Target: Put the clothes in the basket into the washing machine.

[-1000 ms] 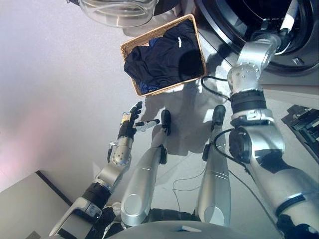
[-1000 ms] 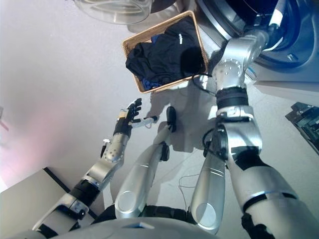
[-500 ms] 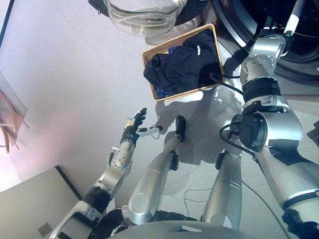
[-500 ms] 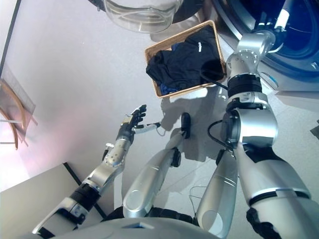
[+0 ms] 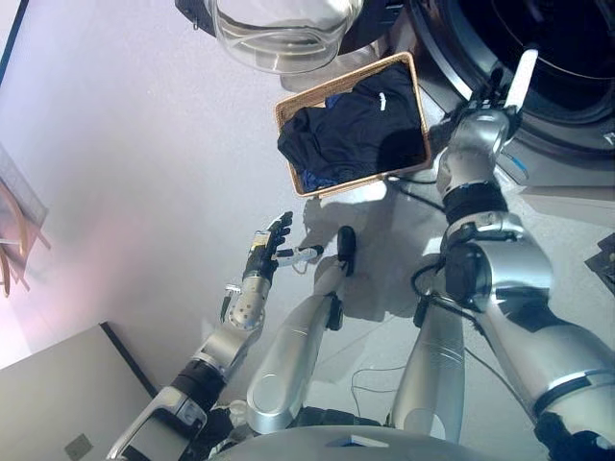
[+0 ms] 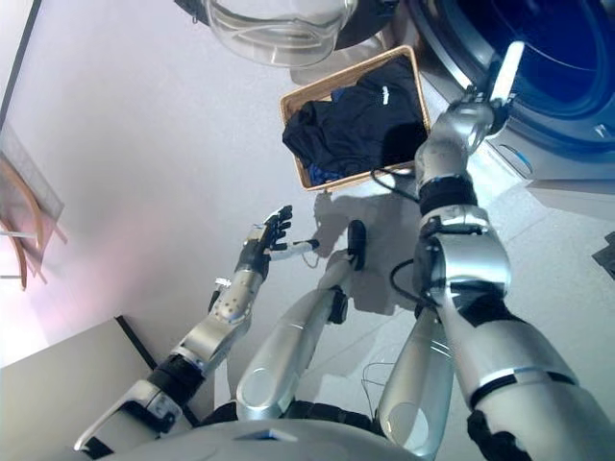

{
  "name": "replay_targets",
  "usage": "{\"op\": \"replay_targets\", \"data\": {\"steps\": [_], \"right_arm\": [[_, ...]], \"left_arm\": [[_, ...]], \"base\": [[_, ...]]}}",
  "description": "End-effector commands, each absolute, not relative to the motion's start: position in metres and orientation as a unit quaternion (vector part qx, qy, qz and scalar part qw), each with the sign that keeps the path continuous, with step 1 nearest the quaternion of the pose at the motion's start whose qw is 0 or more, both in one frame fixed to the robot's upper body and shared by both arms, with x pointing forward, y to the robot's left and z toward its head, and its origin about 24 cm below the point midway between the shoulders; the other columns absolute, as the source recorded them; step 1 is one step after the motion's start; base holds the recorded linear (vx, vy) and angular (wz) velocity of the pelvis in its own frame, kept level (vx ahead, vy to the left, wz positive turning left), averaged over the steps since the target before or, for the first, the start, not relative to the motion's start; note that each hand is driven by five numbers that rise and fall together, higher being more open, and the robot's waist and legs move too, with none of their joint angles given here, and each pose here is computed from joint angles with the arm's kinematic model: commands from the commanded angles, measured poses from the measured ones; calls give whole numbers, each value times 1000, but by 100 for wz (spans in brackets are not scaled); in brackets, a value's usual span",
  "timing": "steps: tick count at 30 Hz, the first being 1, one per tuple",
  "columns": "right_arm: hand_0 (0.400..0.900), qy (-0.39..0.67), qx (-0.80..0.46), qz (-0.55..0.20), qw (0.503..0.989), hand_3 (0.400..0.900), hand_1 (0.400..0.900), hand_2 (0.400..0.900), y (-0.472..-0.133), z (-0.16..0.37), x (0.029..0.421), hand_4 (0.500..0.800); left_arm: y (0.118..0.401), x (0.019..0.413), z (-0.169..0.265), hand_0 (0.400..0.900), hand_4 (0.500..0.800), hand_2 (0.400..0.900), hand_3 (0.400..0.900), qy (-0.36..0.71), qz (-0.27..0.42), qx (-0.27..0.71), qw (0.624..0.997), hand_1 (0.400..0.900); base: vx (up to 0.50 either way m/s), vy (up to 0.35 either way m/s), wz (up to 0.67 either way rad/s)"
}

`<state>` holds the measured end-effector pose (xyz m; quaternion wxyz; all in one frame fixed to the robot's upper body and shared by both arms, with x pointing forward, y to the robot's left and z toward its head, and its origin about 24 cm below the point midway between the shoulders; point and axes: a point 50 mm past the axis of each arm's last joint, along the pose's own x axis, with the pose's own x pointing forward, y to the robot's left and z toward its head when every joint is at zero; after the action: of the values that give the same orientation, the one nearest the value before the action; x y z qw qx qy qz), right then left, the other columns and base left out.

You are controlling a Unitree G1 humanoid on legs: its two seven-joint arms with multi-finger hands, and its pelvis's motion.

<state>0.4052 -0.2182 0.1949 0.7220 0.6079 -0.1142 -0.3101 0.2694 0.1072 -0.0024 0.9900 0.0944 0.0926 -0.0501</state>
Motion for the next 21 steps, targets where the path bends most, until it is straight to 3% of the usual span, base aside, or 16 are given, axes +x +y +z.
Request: {"op": "replay_targets", "data": {"steps": [1, 5, 7, 8, 12, 15, 21], "right_arm": [[900, -171, 549, -258, 776, 900, 900, 900, -200, 197, 397, 800], [900, -111, 506, -261, 814, 900, 900, 900, -188, 144, 386, 800], [900, -15, 421, -277, 864, 900, 900, 900, -201, 75, 364, 800], [900, -15, 420, -276, 864, 900, 900, 900, -201, 74, 364, 800], [900, 137, 241, -306, 911, 900, 900, 900, -250, -8, 313, 800], [900, 252, 62, -340, 904, 900, 900, 900, -300, -50, 255, 800], [900, 388, -44, -354, 850, 900, 900, 900, -323, -91, 187, 800]], "left_arm": [[118, 269, 3, 900, 800, 900, 900, 74, -20, 92, 993, 900], [122, 262, -6, 900, 800, 900, 900, 97, -8, 80, 992, 900], [131, 258, -14, 900, 800, 900, 900, 116, 1, 73, 991, 900], [131, 258, -15, 900, 800, 900, 900, 116, 1, 72, 991, 900], [155, 249, -29, 900, 800, 900, 900, 146, 21, 73, 986, 900], [174, 237, -40, 900, 800, 900, 900, 171, 28, 92, 981, 900], [188, 218, -58, 900, 800, 900, 900, 212, 32, 102, 971, 900]], "base": [[3, -15, -10], [26, -26, -10], [40, -65, -3], [22, -75, 5], [58, -102, 10], [78, -94, 8], [48, -57, 7]]}}
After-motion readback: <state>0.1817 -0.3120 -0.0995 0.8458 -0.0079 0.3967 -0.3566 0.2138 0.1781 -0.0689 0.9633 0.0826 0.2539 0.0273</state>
